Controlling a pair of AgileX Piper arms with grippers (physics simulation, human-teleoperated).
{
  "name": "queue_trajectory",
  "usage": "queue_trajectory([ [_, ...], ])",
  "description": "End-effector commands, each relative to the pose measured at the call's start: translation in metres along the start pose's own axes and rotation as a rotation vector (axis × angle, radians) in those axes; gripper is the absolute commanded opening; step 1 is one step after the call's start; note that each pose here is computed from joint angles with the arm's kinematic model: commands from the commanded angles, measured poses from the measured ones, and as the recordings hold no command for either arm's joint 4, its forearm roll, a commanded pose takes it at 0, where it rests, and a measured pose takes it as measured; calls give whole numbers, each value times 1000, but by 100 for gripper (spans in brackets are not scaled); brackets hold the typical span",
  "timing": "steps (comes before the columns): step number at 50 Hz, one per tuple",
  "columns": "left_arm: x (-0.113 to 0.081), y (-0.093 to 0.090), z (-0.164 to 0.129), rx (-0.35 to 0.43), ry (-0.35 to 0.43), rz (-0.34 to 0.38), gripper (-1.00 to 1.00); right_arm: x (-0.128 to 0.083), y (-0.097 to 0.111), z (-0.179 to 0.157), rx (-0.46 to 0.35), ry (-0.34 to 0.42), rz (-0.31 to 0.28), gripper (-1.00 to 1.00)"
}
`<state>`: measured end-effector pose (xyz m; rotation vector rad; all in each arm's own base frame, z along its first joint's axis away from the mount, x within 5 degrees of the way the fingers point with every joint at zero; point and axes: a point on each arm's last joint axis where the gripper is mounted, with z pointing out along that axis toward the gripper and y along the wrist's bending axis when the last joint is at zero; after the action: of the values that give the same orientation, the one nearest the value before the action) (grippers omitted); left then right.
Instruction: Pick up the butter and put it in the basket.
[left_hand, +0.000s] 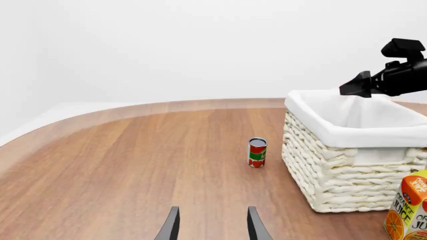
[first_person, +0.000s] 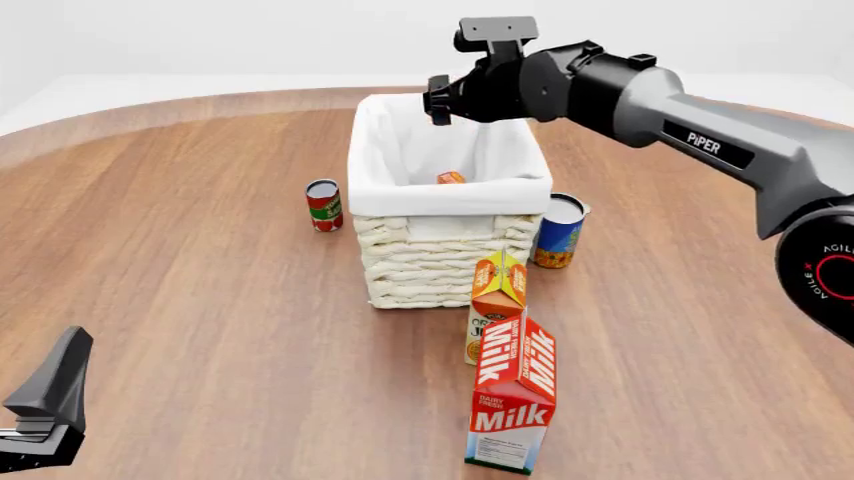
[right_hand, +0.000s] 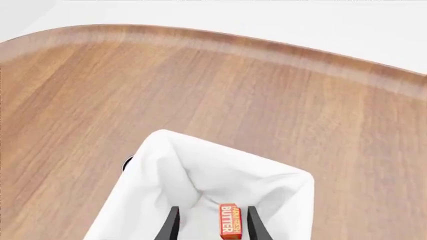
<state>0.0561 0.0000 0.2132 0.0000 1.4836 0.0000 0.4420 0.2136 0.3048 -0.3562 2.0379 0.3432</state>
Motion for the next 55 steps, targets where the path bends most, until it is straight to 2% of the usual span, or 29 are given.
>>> queue_trajectory([
  [1, 0, 0, 0, 0, 0, 0, 100, -1, 1, -2, -3, -9, 1, 100],
  [27, 0, 0, 0, 0, 0, 0, 100, -6, -3, -7, 4, -20, 1, 100],
  [55, 0, 0, 0, 0, 0, 0, 100, -34, -1, -52, -3, -95, 20, 100],
])
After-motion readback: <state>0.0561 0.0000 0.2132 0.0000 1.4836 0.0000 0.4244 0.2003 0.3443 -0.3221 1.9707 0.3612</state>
